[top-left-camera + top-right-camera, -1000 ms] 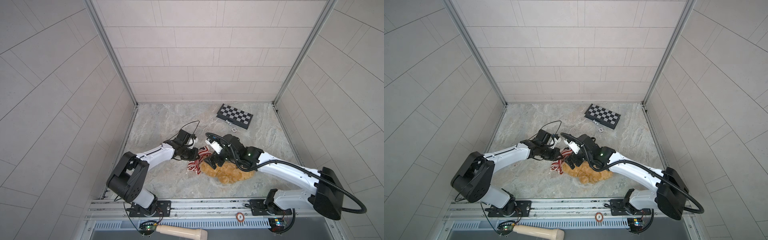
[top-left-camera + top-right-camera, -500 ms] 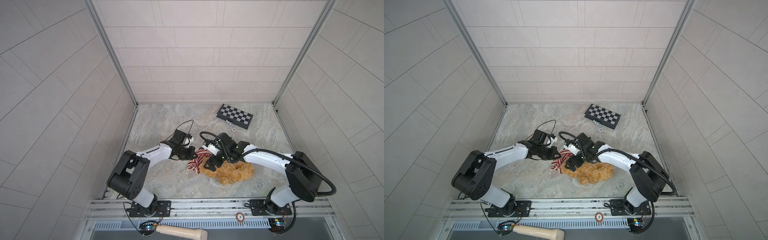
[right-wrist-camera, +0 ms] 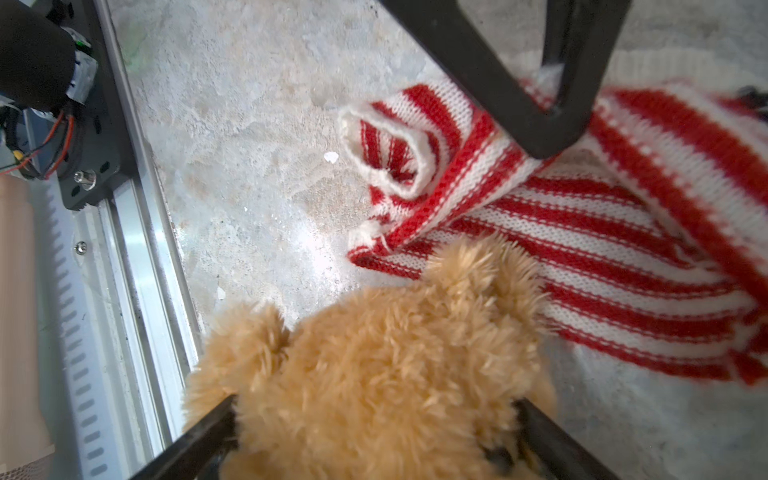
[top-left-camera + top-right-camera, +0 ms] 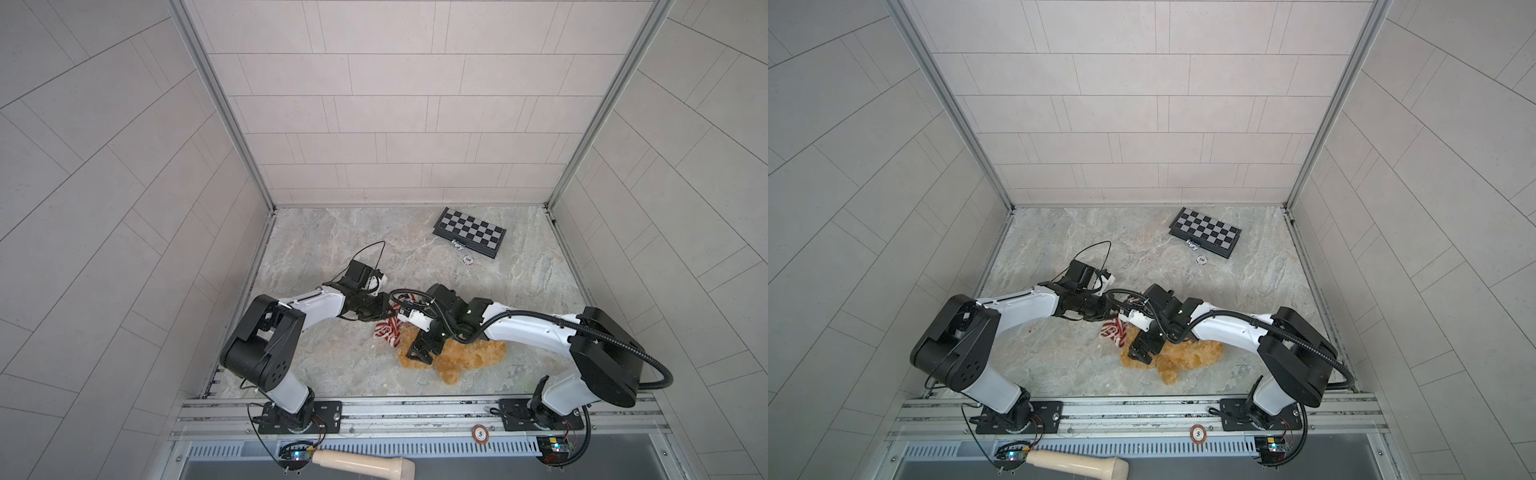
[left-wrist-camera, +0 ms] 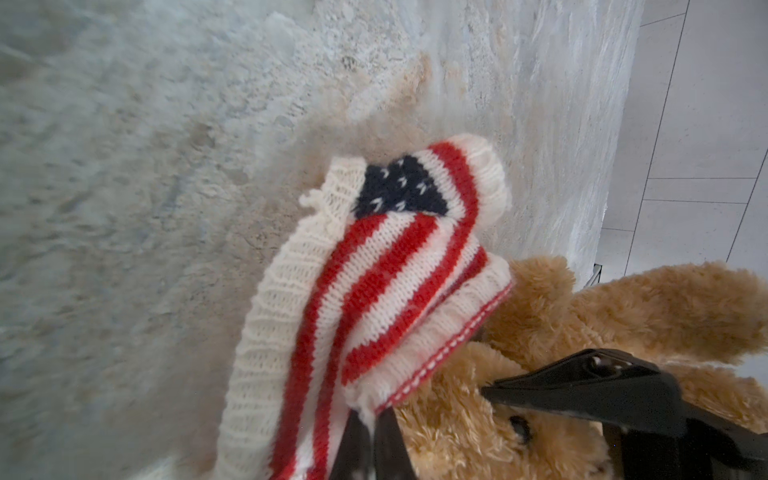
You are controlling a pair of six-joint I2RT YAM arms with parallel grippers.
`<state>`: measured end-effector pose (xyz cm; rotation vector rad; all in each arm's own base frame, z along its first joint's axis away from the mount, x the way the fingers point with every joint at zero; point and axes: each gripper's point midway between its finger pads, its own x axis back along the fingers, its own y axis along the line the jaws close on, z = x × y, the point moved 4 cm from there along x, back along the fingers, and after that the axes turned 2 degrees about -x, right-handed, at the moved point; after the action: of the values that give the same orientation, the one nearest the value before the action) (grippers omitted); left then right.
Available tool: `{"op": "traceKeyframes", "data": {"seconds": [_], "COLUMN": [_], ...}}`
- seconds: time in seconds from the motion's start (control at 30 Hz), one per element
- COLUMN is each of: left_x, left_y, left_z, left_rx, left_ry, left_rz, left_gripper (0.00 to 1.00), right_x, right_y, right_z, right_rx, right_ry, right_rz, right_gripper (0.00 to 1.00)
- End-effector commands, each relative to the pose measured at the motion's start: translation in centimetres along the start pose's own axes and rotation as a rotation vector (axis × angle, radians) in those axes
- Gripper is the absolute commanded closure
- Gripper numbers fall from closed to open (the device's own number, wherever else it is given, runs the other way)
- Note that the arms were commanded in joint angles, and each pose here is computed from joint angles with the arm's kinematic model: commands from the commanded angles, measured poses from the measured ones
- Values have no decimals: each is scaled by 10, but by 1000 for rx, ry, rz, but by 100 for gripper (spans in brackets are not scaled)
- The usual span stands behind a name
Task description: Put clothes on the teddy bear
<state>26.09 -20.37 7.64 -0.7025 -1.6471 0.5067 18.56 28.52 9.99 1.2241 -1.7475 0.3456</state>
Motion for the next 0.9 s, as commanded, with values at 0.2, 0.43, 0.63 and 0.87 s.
{"op": "traceKeyframes", "data": {"seconds": [0.2, 0.43, 0.63, 0.87], "left_x": [1, 10, 13, 14], "left_y": [3, 12, 11, 9], "left_z": [1, 1, 0, -3], "left_rx": [22, 58, 59, 56], "left_ry": [-8, -46, -66, -72], "left_rz": [15, 26, 30, 42], "left_gripper": [100, 100, 100, 100], "right_x": [-15, -33, -37, -29], "right_y": [0, 3, 0, 0], "right_z": [18, 34, 39, 35], "right_rx": [74, 85, 95, 105], "right_ry": [75, 147, 215, 185], "right_rz": [57, 42, 66, 104], "right_gripper": [0, 0, 16, 70]}}
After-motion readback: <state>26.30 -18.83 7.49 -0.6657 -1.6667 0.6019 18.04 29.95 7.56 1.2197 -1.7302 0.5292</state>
